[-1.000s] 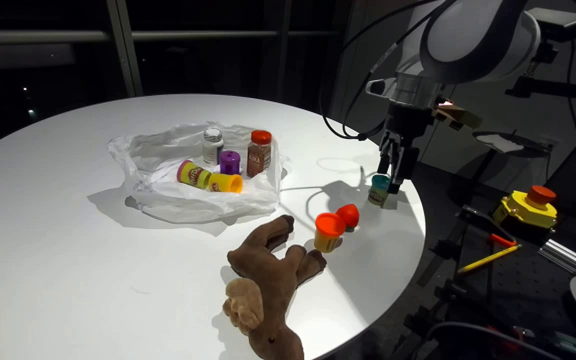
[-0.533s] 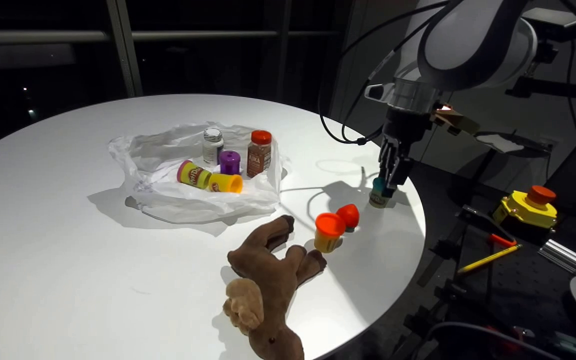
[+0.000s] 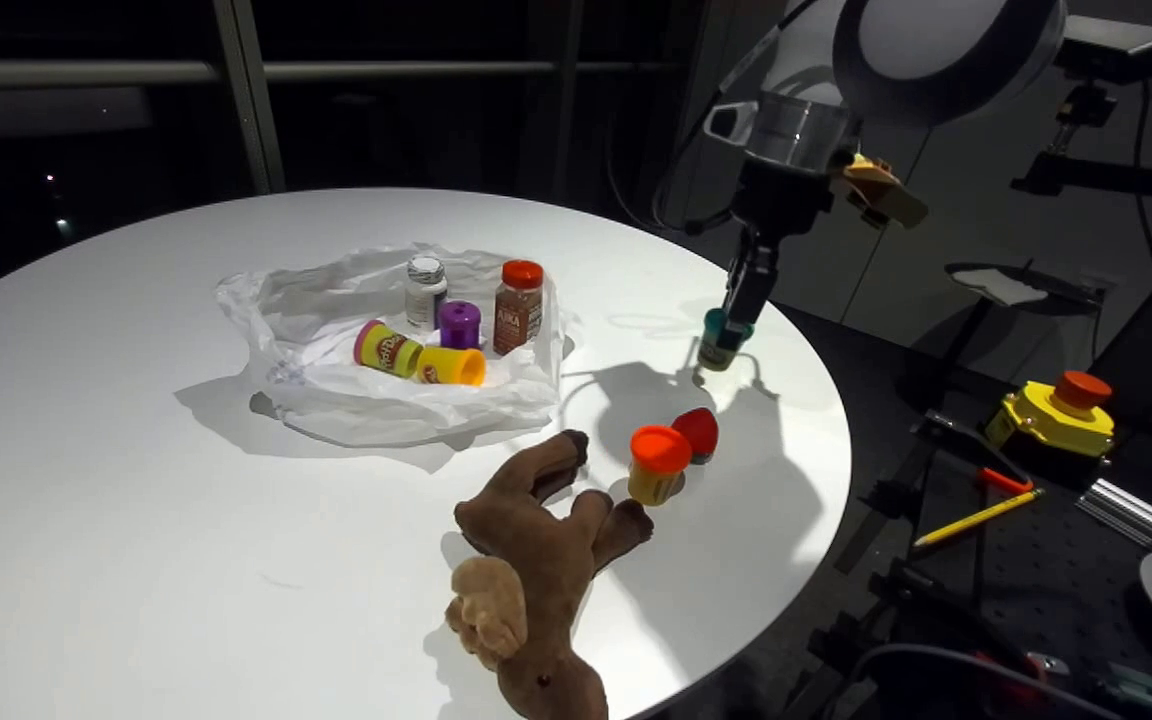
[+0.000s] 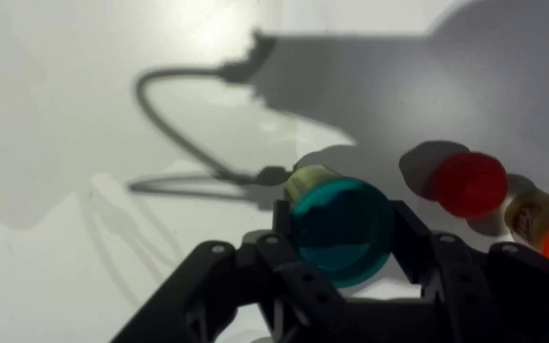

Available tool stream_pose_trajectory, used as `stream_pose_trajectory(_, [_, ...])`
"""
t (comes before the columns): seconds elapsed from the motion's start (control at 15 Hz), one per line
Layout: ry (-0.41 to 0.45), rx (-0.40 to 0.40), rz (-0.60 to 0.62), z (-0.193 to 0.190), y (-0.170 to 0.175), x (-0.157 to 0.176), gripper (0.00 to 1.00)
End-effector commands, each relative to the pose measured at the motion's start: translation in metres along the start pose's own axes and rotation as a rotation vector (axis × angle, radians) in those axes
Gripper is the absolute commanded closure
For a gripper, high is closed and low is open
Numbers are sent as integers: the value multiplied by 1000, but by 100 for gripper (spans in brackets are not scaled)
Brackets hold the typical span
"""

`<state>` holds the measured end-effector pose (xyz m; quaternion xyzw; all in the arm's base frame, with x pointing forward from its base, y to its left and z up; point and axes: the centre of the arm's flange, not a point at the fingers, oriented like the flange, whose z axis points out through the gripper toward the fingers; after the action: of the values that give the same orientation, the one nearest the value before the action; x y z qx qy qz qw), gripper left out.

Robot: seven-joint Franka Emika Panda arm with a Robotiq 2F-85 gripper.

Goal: Put the objects on the table in the plastic

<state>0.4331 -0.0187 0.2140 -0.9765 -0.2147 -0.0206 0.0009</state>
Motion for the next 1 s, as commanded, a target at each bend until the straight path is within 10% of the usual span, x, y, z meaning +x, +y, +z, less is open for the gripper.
stream_pose_trajectory(0.0, [16, -53, 36, -60, -38, 68, 74])
stream_pose_trajectory(0.93, [152, -106, -13, 7, -115, 259, 77])
